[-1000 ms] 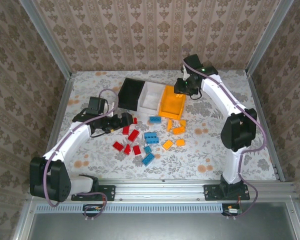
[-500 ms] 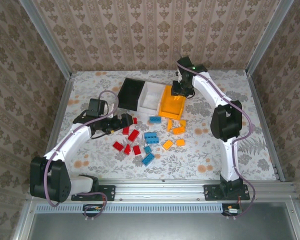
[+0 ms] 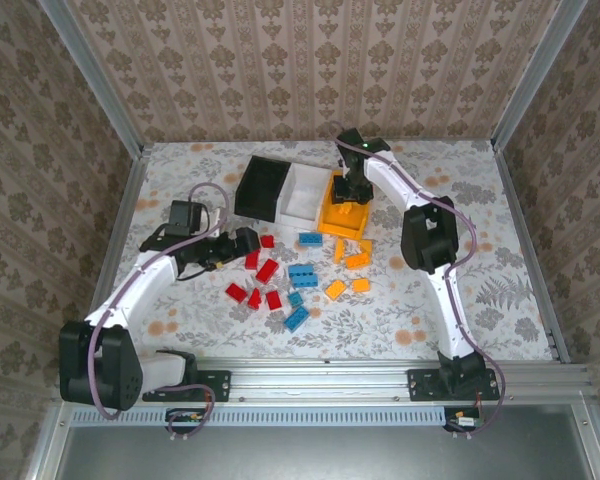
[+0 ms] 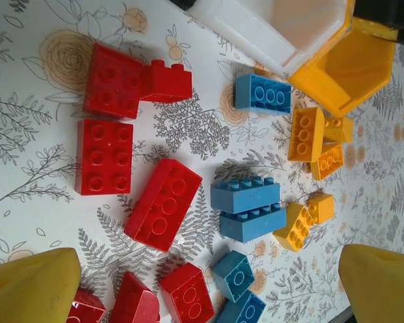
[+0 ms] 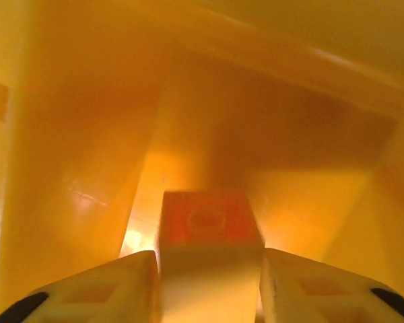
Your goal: Sort the legos into containers by color
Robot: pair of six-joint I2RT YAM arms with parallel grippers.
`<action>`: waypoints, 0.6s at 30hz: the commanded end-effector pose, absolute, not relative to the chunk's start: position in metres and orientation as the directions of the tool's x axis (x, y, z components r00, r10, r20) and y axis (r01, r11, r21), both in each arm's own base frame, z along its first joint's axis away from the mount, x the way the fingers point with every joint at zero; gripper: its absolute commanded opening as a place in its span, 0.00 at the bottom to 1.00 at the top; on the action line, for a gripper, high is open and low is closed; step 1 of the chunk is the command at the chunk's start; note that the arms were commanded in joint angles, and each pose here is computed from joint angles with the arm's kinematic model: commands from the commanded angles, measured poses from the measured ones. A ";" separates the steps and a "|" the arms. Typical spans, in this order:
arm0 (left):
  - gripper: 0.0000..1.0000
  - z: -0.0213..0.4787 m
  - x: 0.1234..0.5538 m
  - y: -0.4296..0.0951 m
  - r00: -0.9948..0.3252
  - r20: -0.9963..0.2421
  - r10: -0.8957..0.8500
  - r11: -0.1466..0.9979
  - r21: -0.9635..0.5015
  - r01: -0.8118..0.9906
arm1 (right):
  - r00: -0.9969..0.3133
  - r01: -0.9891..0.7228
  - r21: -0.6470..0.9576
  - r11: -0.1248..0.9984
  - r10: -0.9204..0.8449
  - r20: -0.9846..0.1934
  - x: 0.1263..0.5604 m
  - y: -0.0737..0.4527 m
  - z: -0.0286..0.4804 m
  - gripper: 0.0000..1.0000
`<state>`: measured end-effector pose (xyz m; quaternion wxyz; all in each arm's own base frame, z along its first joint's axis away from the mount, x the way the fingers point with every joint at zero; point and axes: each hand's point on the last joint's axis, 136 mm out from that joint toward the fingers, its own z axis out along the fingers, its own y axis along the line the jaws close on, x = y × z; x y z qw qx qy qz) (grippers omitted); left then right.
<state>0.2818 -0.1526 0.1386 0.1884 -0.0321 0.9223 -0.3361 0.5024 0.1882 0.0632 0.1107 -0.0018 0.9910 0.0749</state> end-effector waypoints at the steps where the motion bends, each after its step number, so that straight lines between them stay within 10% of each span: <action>1: 1.00 0.140 0.276 -0.152 -0.930 -0.307 -0.200 0.757 -0.651 0.052 | -0.975 -0.014 0.114 0.993 0.012 -0.224 0.501 0.184 0.073 0.51; 18: 1.00 0.154 0.279 -0.156 -0.915 -0.360 -0.183 0.737 -0.666 0.115 | -0.919 -0.033 0.129 0.991 0.021 -0.393 0.405 0.182 0.177 0.60</action>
